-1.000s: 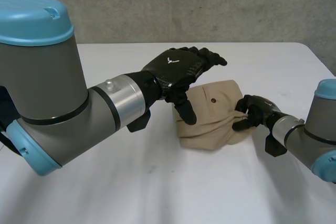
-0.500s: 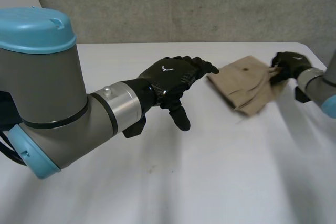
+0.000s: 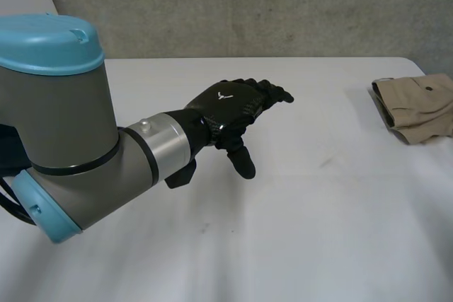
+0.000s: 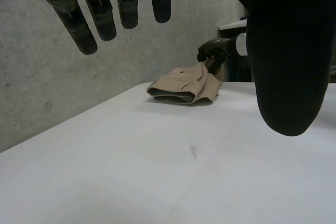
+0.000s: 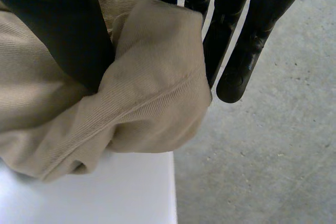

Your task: Fold the laundry.

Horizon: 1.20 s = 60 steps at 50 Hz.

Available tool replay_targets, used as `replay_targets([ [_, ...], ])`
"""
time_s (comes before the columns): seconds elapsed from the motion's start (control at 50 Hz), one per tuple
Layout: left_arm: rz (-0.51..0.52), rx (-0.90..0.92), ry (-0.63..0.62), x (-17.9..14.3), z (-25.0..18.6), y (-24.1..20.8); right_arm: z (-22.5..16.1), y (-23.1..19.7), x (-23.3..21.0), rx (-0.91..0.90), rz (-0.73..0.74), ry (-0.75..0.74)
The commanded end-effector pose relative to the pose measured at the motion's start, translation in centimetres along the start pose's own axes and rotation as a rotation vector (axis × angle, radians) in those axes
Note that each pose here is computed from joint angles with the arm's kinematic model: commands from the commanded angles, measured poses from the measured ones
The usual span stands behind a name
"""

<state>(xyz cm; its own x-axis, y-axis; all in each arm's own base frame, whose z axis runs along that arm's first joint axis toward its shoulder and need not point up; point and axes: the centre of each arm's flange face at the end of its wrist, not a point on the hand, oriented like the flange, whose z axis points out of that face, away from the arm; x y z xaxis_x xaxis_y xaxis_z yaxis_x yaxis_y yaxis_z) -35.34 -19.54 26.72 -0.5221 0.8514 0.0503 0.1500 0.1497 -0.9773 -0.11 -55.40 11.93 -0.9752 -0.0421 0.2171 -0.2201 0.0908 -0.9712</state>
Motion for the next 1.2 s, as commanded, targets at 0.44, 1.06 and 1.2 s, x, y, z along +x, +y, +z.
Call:
replay_targets([
  [0.44,-0.001,0.007,-0.025,-0.2,-0.8,-0.4,-5.3,-4.9,0.8,-0.262,-0.253,-0.023],
  [1.06,0.246,0.109,-0.561,-14.7,-4.6,0.0,-32.3,-21.3,-23.2,0.412,-0.152,-0.495],
  [1.2,0.443,-0.080,-0.738,-23.5,-4.7,4.9,-37.4,-17.4,-27.6,0.402,-0.182,-0.674],
])
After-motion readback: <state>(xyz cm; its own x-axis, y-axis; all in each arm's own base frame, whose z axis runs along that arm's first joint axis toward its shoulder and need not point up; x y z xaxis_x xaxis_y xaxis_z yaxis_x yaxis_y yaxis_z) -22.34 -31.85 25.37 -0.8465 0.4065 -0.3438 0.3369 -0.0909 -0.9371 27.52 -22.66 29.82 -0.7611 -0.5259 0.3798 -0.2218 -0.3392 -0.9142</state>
